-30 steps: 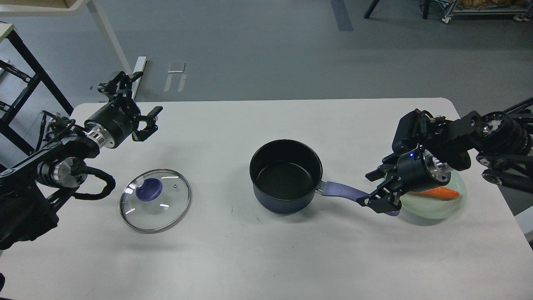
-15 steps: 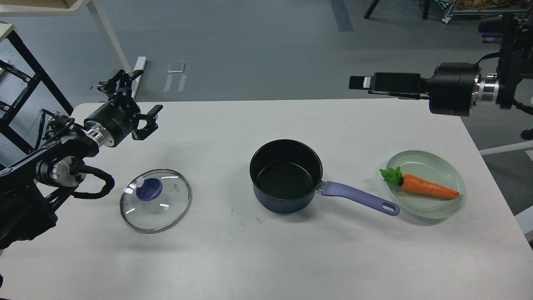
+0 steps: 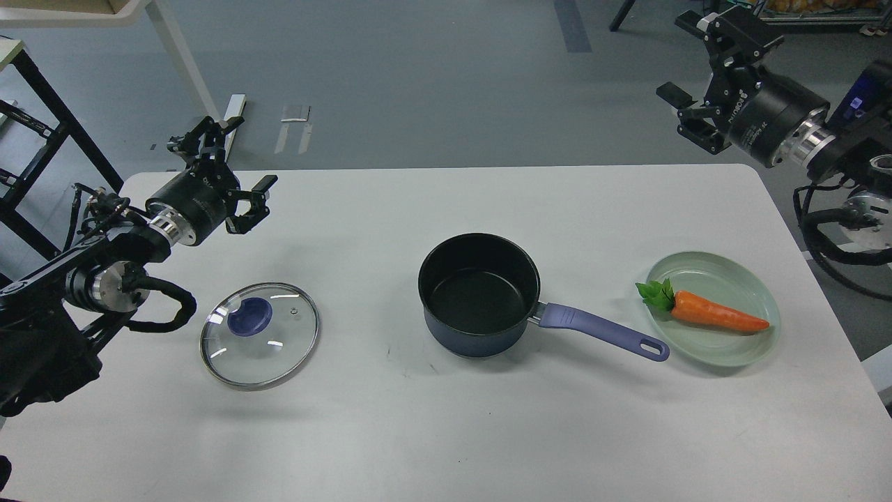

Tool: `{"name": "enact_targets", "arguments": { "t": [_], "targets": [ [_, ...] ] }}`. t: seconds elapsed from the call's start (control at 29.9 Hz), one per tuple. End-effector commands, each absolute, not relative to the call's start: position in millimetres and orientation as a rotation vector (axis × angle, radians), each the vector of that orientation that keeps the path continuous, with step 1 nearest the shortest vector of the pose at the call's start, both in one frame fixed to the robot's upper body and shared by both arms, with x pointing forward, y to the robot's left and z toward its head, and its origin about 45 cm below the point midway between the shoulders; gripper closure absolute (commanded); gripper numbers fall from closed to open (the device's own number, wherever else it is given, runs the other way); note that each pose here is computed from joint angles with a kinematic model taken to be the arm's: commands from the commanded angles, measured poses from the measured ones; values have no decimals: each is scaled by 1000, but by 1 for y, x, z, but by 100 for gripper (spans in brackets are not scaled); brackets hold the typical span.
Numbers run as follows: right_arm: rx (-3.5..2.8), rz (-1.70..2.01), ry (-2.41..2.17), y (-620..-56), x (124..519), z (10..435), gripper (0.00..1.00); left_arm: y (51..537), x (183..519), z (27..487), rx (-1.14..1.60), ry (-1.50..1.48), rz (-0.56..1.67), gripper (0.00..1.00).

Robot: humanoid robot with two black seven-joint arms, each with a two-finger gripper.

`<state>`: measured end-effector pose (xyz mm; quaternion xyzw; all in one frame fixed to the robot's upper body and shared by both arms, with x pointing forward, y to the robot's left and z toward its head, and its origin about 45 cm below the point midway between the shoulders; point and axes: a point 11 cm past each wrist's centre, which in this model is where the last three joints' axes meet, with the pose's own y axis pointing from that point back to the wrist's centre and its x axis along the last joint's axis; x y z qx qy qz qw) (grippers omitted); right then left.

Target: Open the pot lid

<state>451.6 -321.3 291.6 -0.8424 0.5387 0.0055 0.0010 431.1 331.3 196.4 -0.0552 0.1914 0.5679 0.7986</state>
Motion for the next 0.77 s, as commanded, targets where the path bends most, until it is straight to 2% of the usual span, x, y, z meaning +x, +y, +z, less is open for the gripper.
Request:
{"name": "enact_targets", "arguments": {
  "t": [0.0,0.27,0.74],
  "targets": [
    [-2529,178,1741,-313,455,251,1,327,431,194,-124,419,1213,1],
    [-2468,370,1695,-283,448,212,1,324,423,180,-155,471,1221,1],
    [-2499,415,1620,-277,442,204,1,321,422,177,-152,480,1217,1]
  ]
}}
